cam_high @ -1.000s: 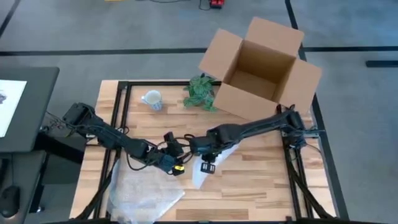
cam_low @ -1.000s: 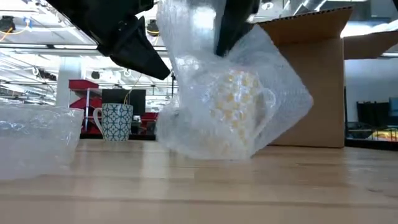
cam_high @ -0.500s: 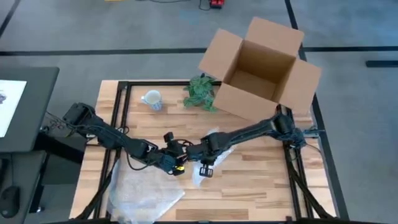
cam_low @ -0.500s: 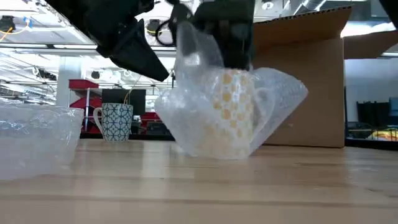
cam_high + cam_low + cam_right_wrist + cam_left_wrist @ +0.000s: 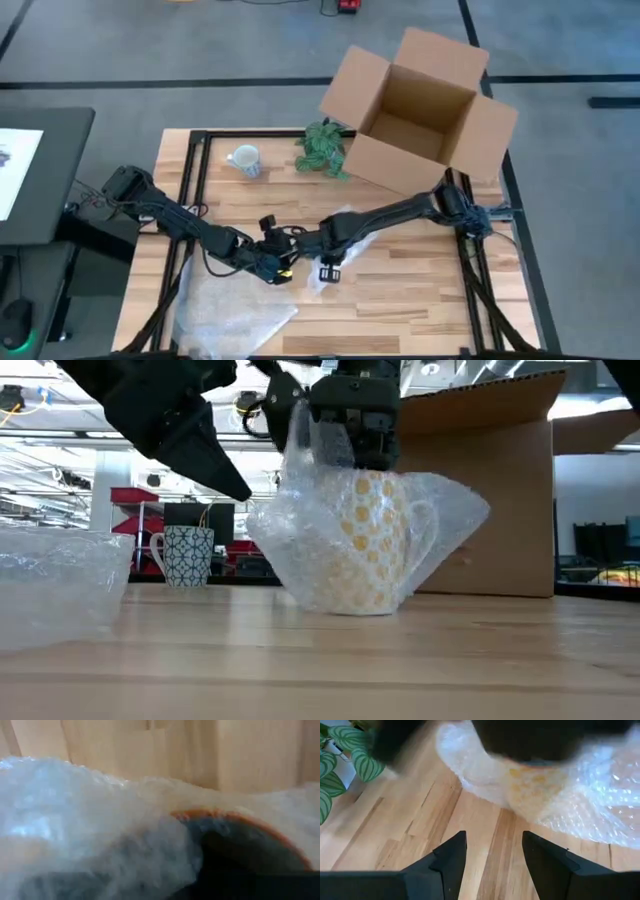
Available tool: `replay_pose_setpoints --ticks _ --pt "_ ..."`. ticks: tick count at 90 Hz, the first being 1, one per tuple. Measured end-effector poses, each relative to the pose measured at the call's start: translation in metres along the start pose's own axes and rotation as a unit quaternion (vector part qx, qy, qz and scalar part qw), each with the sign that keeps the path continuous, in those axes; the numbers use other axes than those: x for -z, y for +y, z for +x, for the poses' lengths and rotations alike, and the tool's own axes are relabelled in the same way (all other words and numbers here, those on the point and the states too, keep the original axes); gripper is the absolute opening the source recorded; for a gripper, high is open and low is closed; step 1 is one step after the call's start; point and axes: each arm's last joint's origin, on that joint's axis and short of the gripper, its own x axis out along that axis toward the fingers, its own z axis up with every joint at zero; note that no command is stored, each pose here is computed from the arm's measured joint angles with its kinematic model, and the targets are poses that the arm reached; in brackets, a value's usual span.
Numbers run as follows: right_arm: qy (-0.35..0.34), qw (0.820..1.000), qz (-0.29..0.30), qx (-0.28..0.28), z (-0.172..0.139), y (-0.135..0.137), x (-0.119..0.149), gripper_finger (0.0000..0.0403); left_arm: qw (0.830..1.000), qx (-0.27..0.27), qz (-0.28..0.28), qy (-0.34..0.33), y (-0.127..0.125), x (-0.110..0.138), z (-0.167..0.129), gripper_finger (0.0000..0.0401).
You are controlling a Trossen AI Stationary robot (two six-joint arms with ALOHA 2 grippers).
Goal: Wrap mug
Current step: Wrap the yellow mug
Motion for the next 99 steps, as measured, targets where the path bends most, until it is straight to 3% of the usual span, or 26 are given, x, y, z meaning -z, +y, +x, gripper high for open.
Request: replay_pose_setpoints --ticks 13,29,42,58,73,87,99 --pt "-0.051 0.999 -0.002 -0.007 -0.045 -0.002 0.002 0.0105 1.000 0.000 0.001 0.000 0.000 0.000 0.000 0.0173" --pt "-0.075 0.997 0.005 -0.017 -0.070 -0.003 0.007 0.0151 1.000 -0.001 0.003 0.003 0.000 0.001 0.000 0.0173" --pt "-0.092 0.995 0.009 -0.026 -0.083 -0.002 0.009 0.0147 1.000 -0.001 0.004 0.004 0.000 0.001 0.000 0.0173" --pt "-0.041 0.999 0.017 -0.012 -0.044 0.002 0.004 0.0080 1.000 0.000 0.007 0.008 0.001 0.002 -0.005 0.0173" --pt "0.022 0.999 0.023 0.009 0.014 -0.003 -0.001 0.0011 1.000 0.018 -0.006 -0.006 0.002 -0.003 -0.021 0.0173" --pt "0.062 0.998 0.013 0.010 0.051 -0.006 -0.002 0.0013 0.999 0.040 0.000 -0.023 0.000 -0.005 -0.036 0.0173" --pt "0.064 0.998 -0.005 0.009 0.055 -0.006 -0.002 0.0023 0.998 0.048 0.010 -0.026 -0.003 -0.004 -0.039 0.0173"
